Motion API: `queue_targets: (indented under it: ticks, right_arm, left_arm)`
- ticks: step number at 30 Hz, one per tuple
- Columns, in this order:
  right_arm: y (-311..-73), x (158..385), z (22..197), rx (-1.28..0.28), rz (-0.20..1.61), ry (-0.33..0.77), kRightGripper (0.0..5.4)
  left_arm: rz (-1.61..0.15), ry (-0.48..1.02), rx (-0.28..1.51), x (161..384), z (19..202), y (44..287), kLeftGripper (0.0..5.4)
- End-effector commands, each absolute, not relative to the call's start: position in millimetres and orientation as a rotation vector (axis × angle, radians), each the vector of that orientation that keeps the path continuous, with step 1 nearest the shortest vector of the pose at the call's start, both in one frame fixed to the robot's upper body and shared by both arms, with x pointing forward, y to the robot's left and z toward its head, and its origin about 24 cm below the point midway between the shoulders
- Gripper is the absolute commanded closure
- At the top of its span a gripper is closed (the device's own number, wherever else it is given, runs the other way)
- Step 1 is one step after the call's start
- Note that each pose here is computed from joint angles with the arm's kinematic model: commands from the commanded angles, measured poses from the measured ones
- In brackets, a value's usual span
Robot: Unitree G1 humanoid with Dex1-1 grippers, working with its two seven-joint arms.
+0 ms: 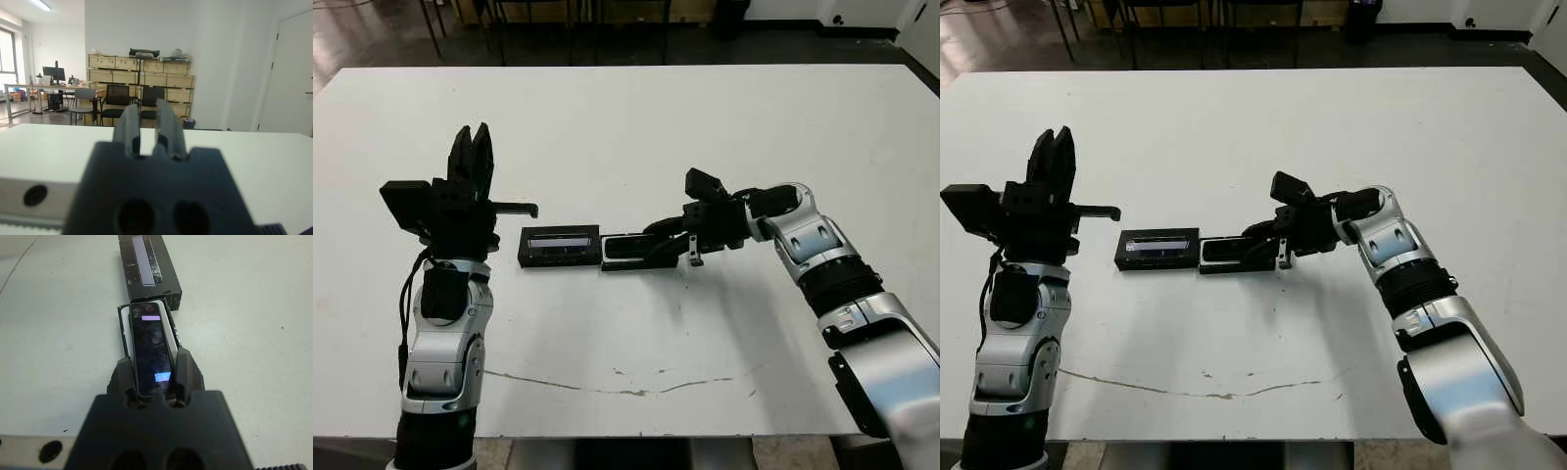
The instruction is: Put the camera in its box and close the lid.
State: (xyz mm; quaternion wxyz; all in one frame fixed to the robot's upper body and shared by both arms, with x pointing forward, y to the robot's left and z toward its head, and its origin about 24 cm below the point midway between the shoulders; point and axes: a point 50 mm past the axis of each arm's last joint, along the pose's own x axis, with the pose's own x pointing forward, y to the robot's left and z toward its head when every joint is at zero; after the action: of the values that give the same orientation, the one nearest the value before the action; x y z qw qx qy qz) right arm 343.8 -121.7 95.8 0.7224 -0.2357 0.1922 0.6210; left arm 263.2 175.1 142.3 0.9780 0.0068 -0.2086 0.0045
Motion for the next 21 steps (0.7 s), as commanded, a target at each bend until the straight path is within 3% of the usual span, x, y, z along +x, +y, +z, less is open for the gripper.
queue_targets:
  ticks: [1,11,14,21]
  right_arm:
    - [-114,341,91.2,-0.567,1.389,0.442,5.31]
    - [-111,339,91.9,-0.606,1.385,0.471,5.31]
    - [-112,338,97.6,-0.667,1.406,0.456,4.78]
    - [-117,342,113.7,-0.918,1.342,0.286,3.27]
  left_arm:
    - [0.018,-0.394,0.019,262,136.2,176,5.40]
    - [0.018,-0.396,0.014,262,135.5,176,5.40]
    - [0.017,-0.393,0.005,262,135.8,176,5.40]
    - [0.019,-0.397,0.013,263,136.2,177,5.40]
